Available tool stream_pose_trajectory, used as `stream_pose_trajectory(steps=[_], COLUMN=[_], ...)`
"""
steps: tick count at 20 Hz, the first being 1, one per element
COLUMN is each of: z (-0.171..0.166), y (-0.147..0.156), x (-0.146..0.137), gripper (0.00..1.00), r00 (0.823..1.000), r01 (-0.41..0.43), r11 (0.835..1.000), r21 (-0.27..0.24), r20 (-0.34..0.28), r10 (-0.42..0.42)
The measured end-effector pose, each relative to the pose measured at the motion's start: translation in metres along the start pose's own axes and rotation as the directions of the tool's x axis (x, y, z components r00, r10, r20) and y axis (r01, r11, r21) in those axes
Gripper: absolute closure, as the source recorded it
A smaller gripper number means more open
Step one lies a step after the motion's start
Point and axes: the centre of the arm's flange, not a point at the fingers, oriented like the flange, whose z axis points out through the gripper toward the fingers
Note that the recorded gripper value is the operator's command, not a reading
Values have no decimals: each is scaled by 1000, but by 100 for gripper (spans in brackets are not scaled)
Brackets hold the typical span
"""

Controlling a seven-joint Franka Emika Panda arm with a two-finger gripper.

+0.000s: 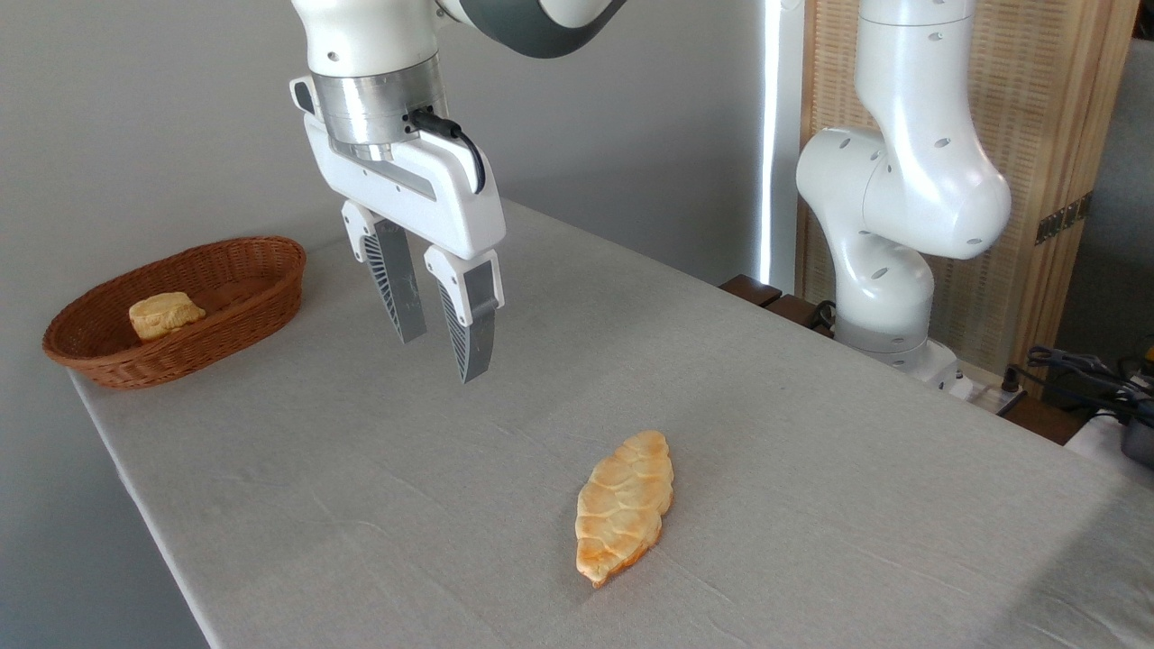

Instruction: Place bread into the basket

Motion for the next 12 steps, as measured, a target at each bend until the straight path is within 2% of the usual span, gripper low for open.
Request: stream_pose_trajectory(steps=[12], z=[5], y=[10], x=[8], gripper=[0], r00=[1000], r01=[-22], r11=[1000], r21=[-8], r20=[10], r10=[23])
